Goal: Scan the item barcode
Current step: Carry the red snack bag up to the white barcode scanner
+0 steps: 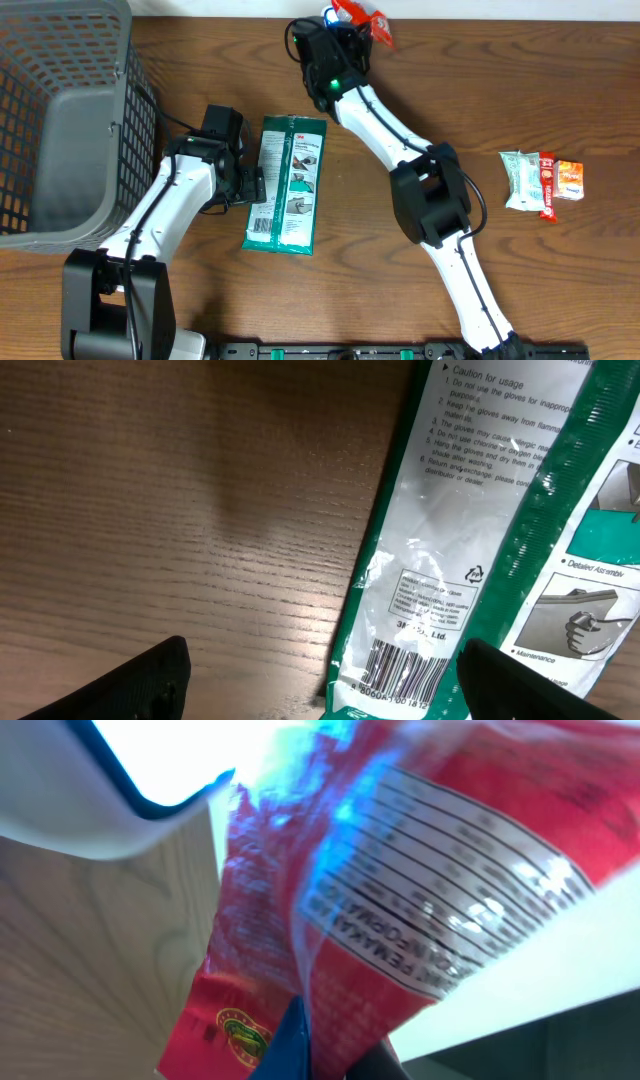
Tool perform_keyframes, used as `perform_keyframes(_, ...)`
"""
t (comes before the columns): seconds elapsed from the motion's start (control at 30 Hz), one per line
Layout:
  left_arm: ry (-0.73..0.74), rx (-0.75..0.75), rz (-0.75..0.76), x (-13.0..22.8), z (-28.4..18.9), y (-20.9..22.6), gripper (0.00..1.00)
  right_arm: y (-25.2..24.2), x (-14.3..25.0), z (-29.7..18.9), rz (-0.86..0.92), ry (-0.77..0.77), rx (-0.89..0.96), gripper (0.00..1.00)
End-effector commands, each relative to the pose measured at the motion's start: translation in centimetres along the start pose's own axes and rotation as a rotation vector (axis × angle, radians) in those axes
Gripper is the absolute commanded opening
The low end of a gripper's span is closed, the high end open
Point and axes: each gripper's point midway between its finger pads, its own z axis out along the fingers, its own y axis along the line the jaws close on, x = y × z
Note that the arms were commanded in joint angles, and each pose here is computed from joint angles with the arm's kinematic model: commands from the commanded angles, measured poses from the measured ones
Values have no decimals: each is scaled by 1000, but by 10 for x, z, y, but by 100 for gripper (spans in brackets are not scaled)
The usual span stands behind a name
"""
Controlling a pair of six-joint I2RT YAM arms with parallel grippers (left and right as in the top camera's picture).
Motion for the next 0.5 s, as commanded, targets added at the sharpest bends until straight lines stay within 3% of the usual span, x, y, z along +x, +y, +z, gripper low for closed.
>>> perform_keyframes(0.0, -5, -8, -3, -1, -1, 1, 86, 8, -6, -2, -57, 14, -2, 1)
perform_keyframes(0.33, -5, -7, -3, -1, -1, 1, 86, 18, -6, -5, -141, 15, -29, 1)
perform_keyframes(0.47, -5, -7, -3, -1, -1, 1, 86, 1, 0, -4, -17, 36, 13, 1)
